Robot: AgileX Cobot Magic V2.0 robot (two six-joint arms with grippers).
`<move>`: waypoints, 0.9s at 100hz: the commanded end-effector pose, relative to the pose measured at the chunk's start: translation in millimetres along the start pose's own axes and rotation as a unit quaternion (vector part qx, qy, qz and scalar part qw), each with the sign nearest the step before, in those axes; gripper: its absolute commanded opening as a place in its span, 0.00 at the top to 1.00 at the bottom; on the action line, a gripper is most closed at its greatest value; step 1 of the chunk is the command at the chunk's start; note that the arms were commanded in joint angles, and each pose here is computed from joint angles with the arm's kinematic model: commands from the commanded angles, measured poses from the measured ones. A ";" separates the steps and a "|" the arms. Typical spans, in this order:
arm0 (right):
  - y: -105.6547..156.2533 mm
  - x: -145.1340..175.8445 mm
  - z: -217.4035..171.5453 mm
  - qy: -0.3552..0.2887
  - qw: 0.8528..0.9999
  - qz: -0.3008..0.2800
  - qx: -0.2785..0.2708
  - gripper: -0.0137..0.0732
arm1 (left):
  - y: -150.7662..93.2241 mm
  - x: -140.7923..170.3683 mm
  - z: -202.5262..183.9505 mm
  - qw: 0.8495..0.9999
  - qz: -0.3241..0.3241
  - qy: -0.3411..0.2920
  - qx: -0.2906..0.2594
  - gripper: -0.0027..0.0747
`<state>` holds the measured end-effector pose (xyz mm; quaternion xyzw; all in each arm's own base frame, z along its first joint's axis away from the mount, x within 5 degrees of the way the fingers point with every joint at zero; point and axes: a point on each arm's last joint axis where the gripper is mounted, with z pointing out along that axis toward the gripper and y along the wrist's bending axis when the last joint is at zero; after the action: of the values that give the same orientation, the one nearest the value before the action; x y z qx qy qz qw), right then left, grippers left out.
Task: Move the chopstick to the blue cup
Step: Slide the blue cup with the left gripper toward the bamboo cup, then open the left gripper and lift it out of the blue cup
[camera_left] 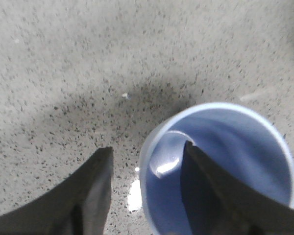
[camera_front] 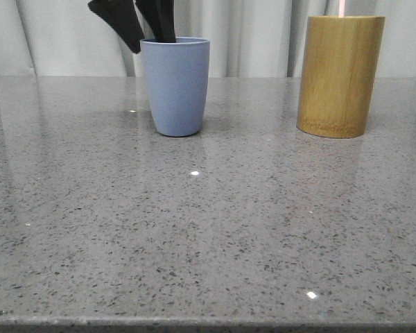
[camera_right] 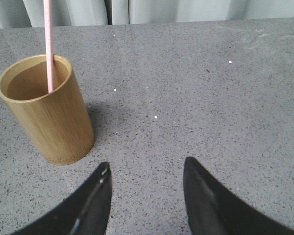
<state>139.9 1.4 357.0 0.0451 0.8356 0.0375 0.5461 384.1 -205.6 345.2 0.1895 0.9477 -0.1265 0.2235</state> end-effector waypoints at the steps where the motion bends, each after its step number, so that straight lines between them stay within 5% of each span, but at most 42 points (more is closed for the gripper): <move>1: 1.8 -18.0 -5.4 -0.057 0.998 -0.003 -0.005 0.42 | -9.3 -8.6 -38.8 0.998 0.007 -0.061 0.015 0.54; 35: 1.9 -18.3 -5.5 -0.059 0.998 -0.003 -0.005 0.42 | -3.4 -0.9 -85.7 0.995 0.007 -0.089 -0.041 0.56; 48: 1.8 -17.9 -5.5 -0.057 0.998 -0.003 -0.005 0.42 | 7.6 5.1 -112.4 0.990 0.000 -0.109 -0.092 0.56; 90: 1.8 -17.3 -5.4 -0.053 0.999 -0.004 -0.005 0.42 | 53.5 40.2 -185.3 0.976 -0.062 -0.159 -0.136 0.56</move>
<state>140.0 1.4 357.2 0.0450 0.8350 0.0375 0.5471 327.5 -107.5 457.4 0.1010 0.9266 -0.0430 0.3596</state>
